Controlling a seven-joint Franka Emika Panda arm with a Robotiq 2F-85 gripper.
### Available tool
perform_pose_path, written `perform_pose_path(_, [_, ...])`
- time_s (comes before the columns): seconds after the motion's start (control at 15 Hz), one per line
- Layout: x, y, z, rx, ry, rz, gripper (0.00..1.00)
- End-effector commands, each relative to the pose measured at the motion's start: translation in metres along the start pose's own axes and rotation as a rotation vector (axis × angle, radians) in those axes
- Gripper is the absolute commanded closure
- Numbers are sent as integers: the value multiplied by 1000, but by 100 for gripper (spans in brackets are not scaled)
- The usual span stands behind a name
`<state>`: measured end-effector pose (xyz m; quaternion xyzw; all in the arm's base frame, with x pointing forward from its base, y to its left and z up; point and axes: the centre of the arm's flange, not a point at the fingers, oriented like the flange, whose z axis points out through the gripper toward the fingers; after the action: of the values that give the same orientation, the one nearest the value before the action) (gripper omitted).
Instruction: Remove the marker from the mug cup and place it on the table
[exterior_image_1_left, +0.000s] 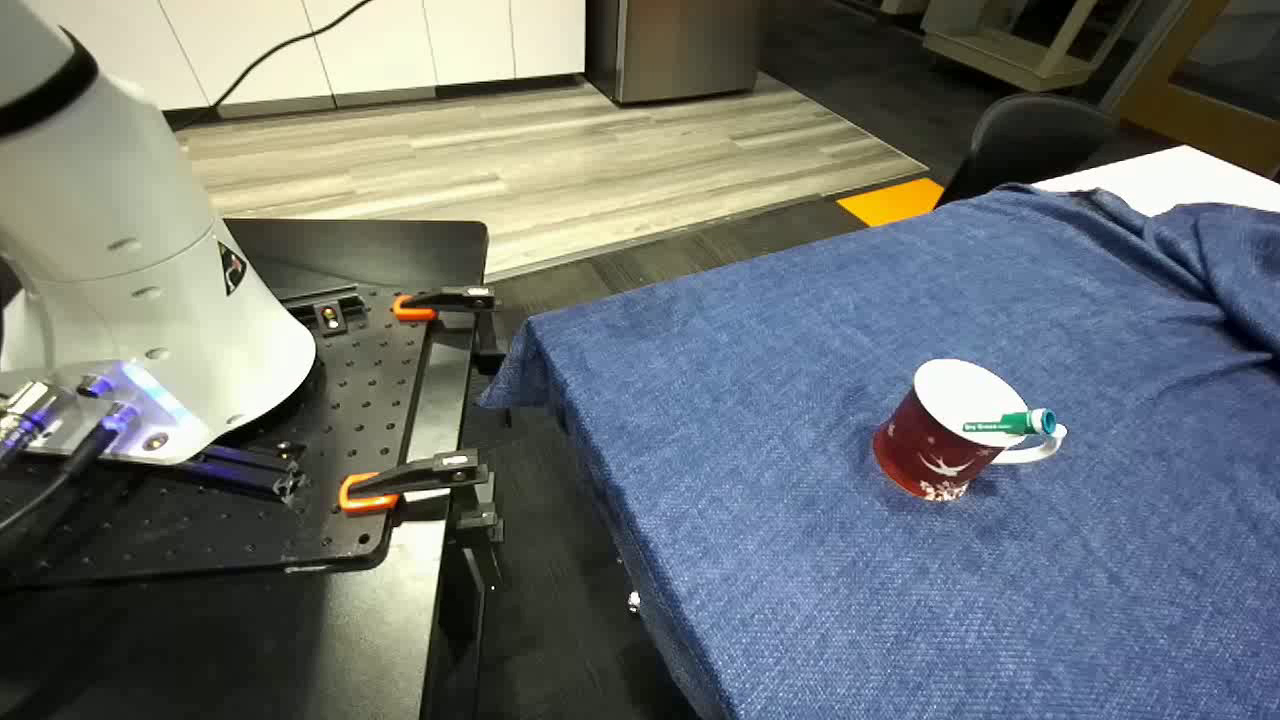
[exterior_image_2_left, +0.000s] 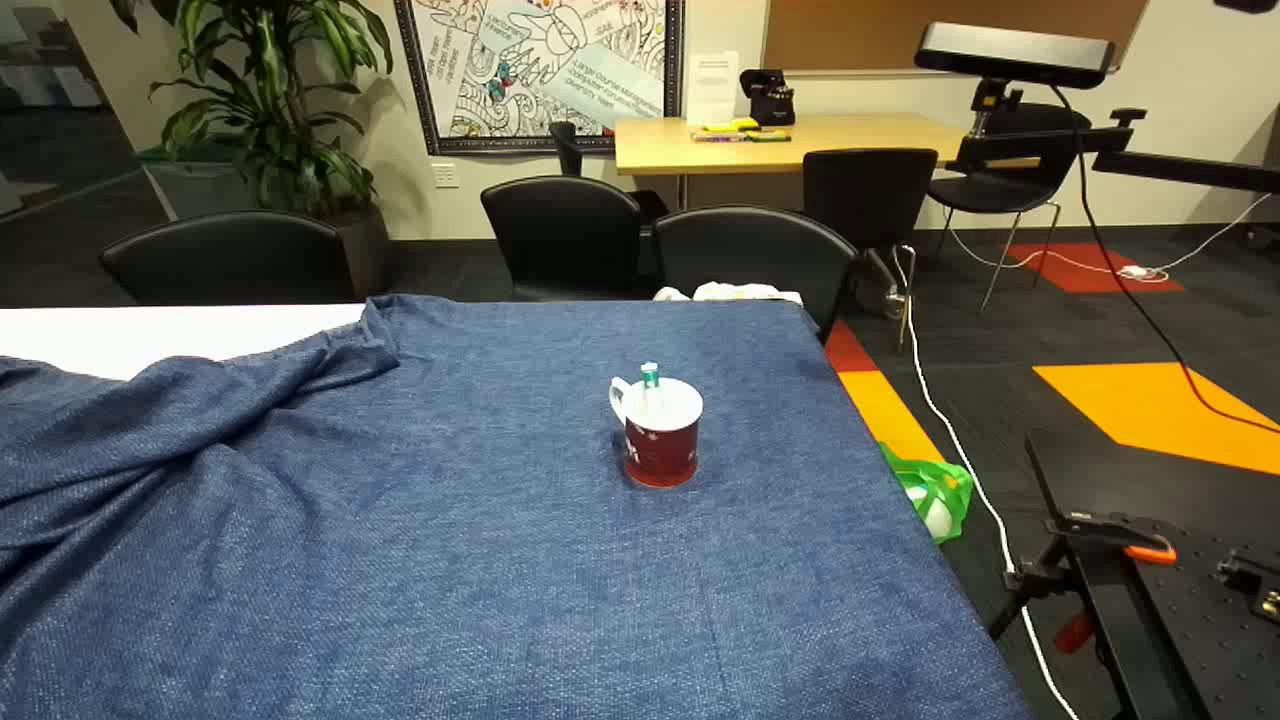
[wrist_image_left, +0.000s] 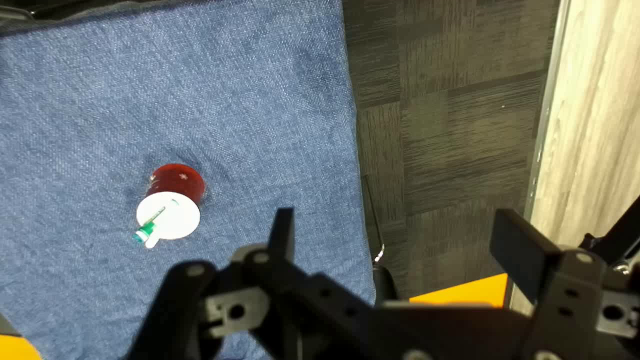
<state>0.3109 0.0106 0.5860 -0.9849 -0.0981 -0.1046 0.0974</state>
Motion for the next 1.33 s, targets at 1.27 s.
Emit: perform_pose_path(1.27, [98,54,94,-295,321,444,0])
